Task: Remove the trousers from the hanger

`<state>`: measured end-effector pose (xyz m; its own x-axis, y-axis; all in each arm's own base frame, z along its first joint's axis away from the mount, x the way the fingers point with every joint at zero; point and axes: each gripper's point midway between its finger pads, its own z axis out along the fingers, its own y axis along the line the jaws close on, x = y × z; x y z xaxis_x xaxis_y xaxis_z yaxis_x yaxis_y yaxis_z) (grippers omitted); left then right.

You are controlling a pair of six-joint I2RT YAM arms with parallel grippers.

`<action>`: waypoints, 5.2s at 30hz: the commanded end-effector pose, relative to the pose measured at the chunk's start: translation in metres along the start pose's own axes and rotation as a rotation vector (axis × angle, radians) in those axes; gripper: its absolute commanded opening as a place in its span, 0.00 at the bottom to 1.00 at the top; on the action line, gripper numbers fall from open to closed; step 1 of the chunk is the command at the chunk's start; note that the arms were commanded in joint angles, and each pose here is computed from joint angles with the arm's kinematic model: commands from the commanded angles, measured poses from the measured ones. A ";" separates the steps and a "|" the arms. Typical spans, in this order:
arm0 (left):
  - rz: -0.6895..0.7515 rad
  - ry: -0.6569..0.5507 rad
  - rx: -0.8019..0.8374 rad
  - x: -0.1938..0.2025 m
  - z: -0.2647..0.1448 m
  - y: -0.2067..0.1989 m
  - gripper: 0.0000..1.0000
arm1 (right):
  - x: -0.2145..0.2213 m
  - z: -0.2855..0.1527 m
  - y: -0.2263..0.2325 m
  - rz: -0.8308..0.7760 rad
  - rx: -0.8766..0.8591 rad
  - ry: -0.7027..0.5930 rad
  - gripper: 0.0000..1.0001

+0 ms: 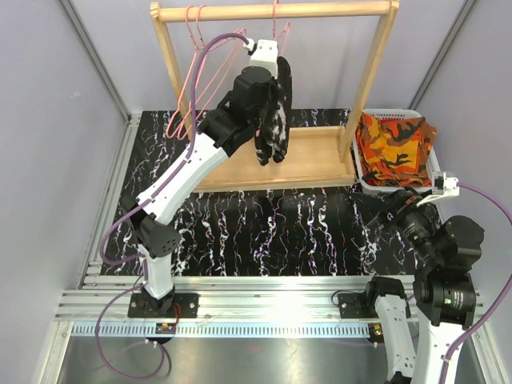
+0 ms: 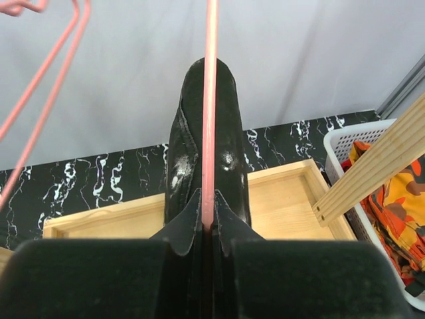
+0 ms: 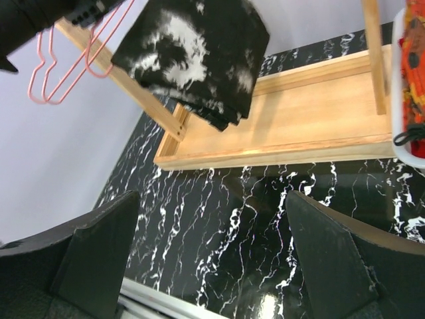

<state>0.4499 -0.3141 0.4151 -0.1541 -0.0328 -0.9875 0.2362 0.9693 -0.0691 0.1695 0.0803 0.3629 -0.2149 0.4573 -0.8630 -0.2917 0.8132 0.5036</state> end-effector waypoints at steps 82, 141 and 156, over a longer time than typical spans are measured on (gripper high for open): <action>-0.618 -0.173 0.320 -0.126 -0.244 0.041 0.00 | 0.119 0.160 0.195 -0.750 -0.168 -0.230 0.88; -0.579 -0.171 0.366 -0.133 -0.257 0.034 0.00 | 0.088 0.137 0.195 -0.729 -0.446 -0.227 0.67; -0.613 -0.202 0.319 -0.135 -0.257 0.046 0.00 | 0.090 0.164 0.227 -0.651 -0.415 -0.268 0.90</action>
<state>0.2449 -0.2272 0.5024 -0.3570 -0.4417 -0.8230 0.3532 0.7518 -0.5567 0.2355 0.3633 0.3596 0.3100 -0.0601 -0.9488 -0.6327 0.7319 -0.2530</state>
